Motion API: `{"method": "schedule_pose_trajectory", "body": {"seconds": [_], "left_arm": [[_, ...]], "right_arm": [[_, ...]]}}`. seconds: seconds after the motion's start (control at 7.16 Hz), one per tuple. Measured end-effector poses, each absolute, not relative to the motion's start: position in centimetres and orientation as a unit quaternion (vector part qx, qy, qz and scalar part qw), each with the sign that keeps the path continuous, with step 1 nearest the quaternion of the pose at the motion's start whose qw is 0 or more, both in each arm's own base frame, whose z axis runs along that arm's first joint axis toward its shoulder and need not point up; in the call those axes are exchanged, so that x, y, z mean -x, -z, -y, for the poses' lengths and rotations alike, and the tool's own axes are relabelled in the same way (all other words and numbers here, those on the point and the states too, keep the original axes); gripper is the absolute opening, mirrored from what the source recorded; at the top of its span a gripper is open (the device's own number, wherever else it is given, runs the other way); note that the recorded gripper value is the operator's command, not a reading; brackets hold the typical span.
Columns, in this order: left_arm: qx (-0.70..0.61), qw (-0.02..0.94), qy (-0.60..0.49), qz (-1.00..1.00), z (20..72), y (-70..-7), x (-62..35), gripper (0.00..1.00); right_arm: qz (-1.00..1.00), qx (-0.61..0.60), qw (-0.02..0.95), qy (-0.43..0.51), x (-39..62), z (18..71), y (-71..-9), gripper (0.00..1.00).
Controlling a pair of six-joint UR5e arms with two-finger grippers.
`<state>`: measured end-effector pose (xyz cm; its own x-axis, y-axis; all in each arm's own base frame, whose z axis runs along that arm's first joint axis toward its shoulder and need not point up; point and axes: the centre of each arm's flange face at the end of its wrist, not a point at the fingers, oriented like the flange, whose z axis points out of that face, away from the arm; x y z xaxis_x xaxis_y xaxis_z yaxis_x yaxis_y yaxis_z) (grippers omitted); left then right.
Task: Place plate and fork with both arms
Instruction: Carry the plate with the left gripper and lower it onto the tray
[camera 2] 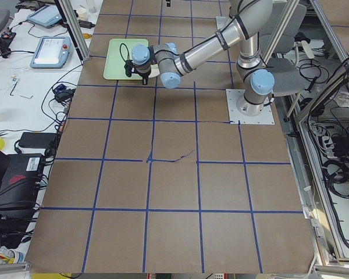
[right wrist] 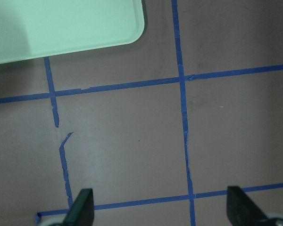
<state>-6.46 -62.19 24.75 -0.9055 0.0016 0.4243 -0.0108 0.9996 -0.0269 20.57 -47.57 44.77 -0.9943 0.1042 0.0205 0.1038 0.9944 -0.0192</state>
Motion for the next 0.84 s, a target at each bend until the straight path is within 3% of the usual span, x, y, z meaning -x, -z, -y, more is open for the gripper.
{"method": "schedule_pose_trajectory", "body": {"seconds": [0.28,0.7,0.84], "left_arm": [[-0.004,0.21,-0.011,0.978,68.7,-23.3,12.8,0.0],[0.007,0.179,-0.011,0.984,73.4,-19.4,20.4,0.0],[0.007,0.177,-0.009,0.984,73.9,-18.4,21.5,0.28]], "right_arm": [[0.999,0.052,0.011,-0.009,-20.6,47.6,-44.7,1.0],[0.999,0.051,0.011,-0.008,-20.7,47.5,-44.7,1.0],[0.999,0.051,0.011,-0.008,-20.7,47.5,-44.7,1.0]]}}
